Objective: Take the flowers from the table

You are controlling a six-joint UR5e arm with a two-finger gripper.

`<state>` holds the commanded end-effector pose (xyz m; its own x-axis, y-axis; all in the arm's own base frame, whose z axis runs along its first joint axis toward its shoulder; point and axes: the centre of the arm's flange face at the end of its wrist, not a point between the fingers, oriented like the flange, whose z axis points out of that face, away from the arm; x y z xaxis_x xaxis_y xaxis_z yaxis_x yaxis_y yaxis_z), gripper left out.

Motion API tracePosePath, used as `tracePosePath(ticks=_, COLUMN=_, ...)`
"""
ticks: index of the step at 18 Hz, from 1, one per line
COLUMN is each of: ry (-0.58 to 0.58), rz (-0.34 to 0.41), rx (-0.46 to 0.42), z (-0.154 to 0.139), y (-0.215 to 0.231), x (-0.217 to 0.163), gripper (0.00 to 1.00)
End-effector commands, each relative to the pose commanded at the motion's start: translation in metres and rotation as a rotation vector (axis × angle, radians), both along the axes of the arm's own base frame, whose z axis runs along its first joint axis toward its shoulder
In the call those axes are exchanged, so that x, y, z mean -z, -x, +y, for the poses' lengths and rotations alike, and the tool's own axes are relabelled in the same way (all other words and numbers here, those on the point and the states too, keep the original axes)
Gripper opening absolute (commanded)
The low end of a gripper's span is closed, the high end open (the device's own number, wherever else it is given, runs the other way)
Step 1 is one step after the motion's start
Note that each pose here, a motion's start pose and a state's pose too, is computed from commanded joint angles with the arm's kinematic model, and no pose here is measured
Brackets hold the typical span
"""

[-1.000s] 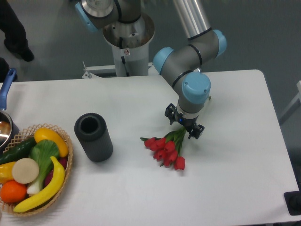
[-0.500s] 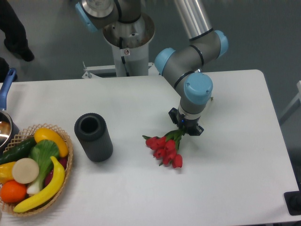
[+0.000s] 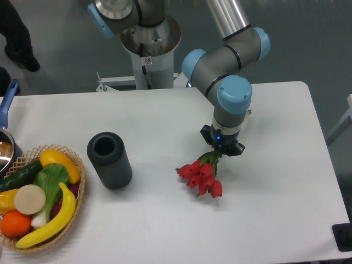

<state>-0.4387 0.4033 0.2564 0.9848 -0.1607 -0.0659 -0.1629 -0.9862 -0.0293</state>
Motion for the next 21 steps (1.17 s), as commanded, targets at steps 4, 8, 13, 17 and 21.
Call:
tracePosePath(ticks=4, ry=-0.024, rz=0.050, rx=0.009, z=0.008, y=0.016, x=-0.035, gripper=0.00)
tracePosePath(ticks=8, ry=-0.008, rz=0.029, rx=0.013, z=0.014, y=0.022, x=-0.055, gripper=0.00)
tracePosePath(ticks=13, ry=-0.002, rz=0.019, rx=0.021, z=0.019, y=0.032, x=-0.085, gripper=0.00)
tracePosePath(ticks=17, ry=0.000, rz=0.016, rx=0.022, z=0.021, y=0.039, x=-0.101, gripper=0.00)
tracePosePath(ticks=21, ry=-0.004, rz=0.026, rx=0.035, z=0.020, y=0.042, x=-0.107, gripper=0.00)
